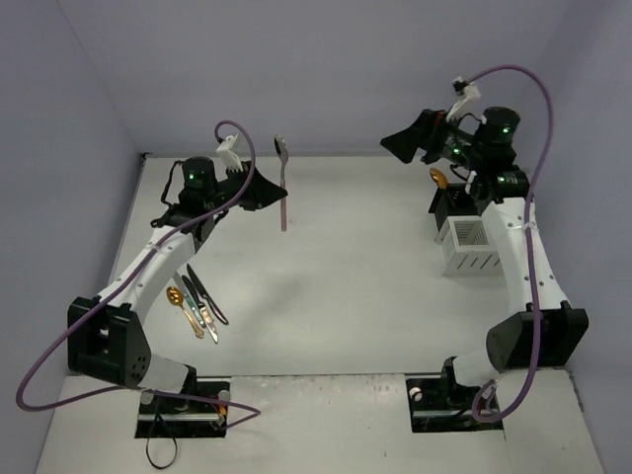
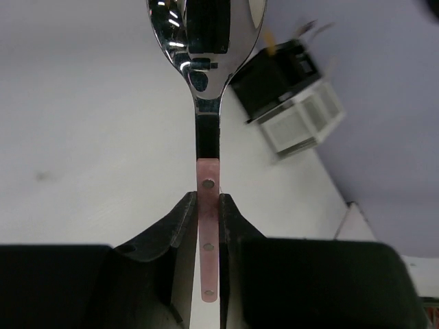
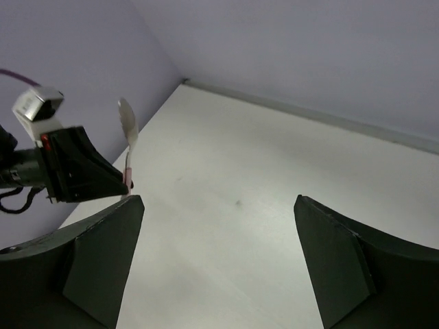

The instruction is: Sort the eating utensils into containers

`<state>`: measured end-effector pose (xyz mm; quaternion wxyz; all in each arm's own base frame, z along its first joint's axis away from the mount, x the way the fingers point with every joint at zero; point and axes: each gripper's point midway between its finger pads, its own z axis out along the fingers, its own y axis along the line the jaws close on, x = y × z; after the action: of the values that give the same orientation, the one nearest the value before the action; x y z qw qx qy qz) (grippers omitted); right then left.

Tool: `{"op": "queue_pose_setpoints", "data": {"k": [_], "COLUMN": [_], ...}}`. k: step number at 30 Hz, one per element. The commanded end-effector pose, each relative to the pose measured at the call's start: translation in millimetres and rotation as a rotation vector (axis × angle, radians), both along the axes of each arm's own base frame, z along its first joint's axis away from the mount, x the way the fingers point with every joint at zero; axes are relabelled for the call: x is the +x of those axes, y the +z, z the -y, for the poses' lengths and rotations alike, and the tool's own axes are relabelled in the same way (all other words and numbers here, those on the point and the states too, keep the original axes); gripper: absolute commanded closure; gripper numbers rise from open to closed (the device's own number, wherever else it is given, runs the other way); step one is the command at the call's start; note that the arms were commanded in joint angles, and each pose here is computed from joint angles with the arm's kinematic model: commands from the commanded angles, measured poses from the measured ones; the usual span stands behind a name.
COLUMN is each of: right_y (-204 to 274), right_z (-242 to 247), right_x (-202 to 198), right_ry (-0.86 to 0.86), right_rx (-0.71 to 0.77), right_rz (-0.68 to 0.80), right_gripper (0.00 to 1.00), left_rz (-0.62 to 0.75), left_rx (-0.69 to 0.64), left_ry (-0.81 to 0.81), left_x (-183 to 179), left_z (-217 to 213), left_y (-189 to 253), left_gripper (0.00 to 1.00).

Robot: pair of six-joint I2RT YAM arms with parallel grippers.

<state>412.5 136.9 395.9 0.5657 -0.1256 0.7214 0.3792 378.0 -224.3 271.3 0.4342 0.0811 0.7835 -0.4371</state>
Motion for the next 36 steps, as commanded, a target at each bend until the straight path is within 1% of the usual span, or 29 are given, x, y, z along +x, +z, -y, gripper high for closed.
{"op": "queue_pose_setpoints", "data": {"k": [1,6,10,14,16,22,25,27,34,36], "right_y": [1.5,3.3,-0.2,-12.2,-15.7,-17.1,-17.4,-16.7,-17.2,-17.2], "right_z": [-75.8,-140.6,-165.7,-177.5,-180.6,-181.9,-183.4,-183.7,-186.7,-187.1], "right_x": [-16.0,-37.9,-47.7,-50.9,-52.1,-48.8,-47.2,-46.7,-47.0,-47.3], "right_ry": [0.196,0.368,0.429,0.450,0.456,0.452,0.453,0.453,0.458,0.459], "right_rx": [0.042,0.057,0.048,0.038,0.034,0.031,0.033,0.036,0.051,0.053], "right_rz": [-0.004,-0.001,0.001,-0.020,-0.024,-0.021,-0.025,-0.026,-0.043,-0.046], "right_gripper": [0.12,0.15,0.15,0.16,0.23,0.58,0.66,0.67,0.77,0.78], "left_rz": [0.244,0.276,0.282,0.276,0.272,0.274,0.286,0.285,0.280,0.281], "left_rx": [-0.231,-0.281,-0.290,-0.297,-0.299,-0.296,-0.293,-0.291,-0.269,-0.259], "left_ry": [-0.234,-0.334,-0.359,-0.359,-0.361,-0.361,-0.368,-0.367,-0.355,-0.347], "left_x": [-41.3,-69.9,-77.0,-76.7,-76.1,-75.2,-77.2,-76.8,-72.1,-70.4], "left_z": [27.0,43.4,50.0,53.4,55.1,57.2,59.1,59.8,60.3,60.4], "left_y": [87.6,106.0,112.2,113.8,113.3,112.4,112.7,111.1,103.0,101.6], "left_gripper": [1.00,1.00,1.00,1.00,1.00,1.00,1.00,1.00,1.00,1.00]}}
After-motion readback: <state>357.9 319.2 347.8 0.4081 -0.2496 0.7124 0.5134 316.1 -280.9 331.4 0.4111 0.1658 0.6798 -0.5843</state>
